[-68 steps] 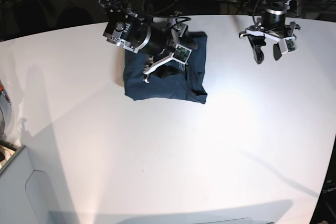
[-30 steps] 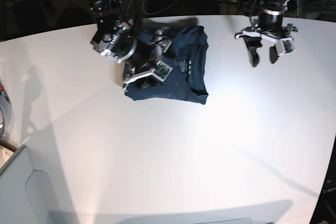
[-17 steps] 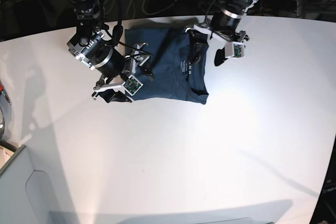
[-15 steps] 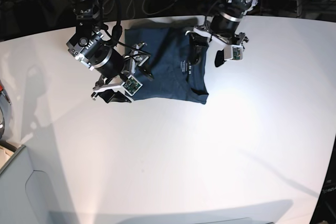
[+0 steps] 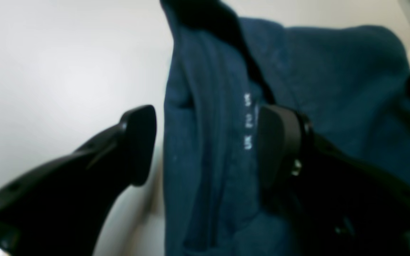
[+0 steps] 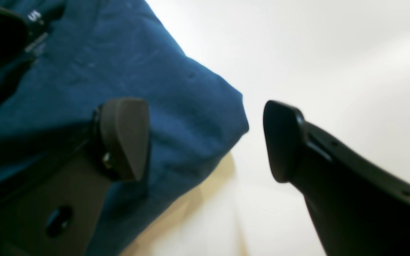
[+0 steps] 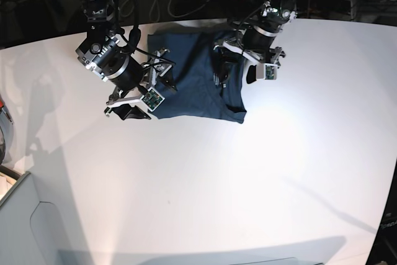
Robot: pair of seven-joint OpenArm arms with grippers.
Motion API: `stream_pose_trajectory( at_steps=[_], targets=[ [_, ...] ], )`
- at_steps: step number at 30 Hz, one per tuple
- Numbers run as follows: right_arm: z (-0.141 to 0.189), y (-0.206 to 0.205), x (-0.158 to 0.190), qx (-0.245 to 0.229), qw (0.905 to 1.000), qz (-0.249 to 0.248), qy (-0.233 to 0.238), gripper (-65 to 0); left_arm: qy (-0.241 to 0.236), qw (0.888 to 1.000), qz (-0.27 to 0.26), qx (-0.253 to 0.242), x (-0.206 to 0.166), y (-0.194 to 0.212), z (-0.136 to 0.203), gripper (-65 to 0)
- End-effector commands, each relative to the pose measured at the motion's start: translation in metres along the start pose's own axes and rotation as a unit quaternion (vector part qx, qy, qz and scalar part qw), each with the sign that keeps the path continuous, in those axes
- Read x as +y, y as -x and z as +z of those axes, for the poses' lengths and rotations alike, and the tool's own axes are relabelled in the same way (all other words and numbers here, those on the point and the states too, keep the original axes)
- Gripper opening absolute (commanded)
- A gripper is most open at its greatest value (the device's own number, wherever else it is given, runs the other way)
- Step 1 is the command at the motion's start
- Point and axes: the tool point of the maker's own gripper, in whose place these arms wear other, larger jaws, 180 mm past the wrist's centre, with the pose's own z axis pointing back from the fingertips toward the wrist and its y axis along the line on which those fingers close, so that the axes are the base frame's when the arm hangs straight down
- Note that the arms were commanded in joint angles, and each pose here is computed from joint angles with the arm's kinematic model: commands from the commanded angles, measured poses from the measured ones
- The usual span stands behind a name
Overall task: Fold the T-shirt properly
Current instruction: 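Grasp the bundle's side edge with the left gripper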
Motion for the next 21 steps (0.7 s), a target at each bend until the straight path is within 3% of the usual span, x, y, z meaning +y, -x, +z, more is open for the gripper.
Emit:
stream_pose_trajectory(
  at_steps=[1,13,18,21],
  targets=[
    [0.003,-0.014,-0.003,-0.026,0.9996,0.005,0.002,-16.5,0.007,1.000,0.000,-0.018,-0.003,-0.010,-0.002,-22.2],
    [0.004,-0.010,-0.006,-0.020,0.9997,0.012,0.005,-16.6,0.011,0.998,0.069,-0.007,-0.002,0.000,-0.014,-21.8],
    [0.012,0.000,-0.030,-0.010,0.9992,-0.003,0.038,-16.6,0.008,0.997,0.071,0.004,0.004,0.007,-0.023,-22.3],
    [0.018,0.004,-0.043,-0.009,0.9982,-0.010,0.058,-16.6,0.008,0.997,0.072,0.008,0.004,0.010,-0.026,-28.0]
  ],
)
